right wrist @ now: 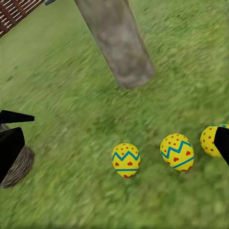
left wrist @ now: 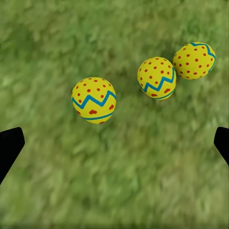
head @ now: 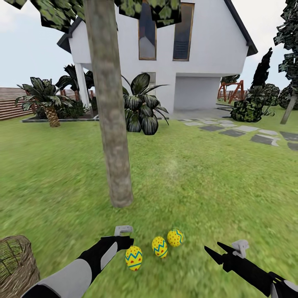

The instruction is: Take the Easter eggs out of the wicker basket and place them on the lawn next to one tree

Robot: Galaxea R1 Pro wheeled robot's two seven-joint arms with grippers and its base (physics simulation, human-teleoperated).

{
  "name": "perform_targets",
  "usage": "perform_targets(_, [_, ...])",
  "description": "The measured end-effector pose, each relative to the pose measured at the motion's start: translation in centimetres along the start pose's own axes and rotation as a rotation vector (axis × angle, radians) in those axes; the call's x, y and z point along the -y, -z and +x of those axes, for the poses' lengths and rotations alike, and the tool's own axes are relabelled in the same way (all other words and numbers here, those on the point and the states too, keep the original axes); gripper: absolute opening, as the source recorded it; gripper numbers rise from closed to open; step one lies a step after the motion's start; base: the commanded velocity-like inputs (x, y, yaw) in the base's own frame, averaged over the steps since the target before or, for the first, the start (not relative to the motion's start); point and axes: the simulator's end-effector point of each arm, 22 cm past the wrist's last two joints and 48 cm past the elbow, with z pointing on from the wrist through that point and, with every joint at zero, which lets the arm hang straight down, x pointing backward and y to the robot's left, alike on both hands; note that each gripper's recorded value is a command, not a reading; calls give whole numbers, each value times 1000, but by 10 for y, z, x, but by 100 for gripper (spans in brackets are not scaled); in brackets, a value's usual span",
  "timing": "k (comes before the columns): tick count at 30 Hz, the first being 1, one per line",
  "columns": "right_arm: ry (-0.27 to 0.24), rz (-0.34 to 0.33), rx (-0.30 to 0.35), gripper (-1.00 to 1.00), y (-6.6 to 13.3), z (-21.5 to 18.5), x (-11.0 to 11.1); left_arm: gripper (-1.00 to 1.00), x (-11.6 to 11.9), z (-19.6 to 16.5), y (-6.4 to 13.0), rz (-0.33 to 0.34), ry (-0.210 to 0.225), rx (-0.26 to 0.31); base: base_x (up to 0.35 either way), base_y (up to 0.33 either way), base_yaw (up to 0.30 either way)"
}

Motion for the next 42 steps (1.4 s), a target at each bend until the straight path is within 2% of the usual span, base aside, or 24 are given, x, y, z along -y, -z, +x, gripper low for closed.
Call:
perform_targets(30, [-4, 1, 6, 100, 13, -50, -22, 100, 8, -27, 40, 0, 2, -13, 0, 0, 0])
perform_targets(42, [-19, 0, -13, 100, 18, -59, -28, 100, 11, -40, 56, 0, 2, -13, 0, 0, 0])
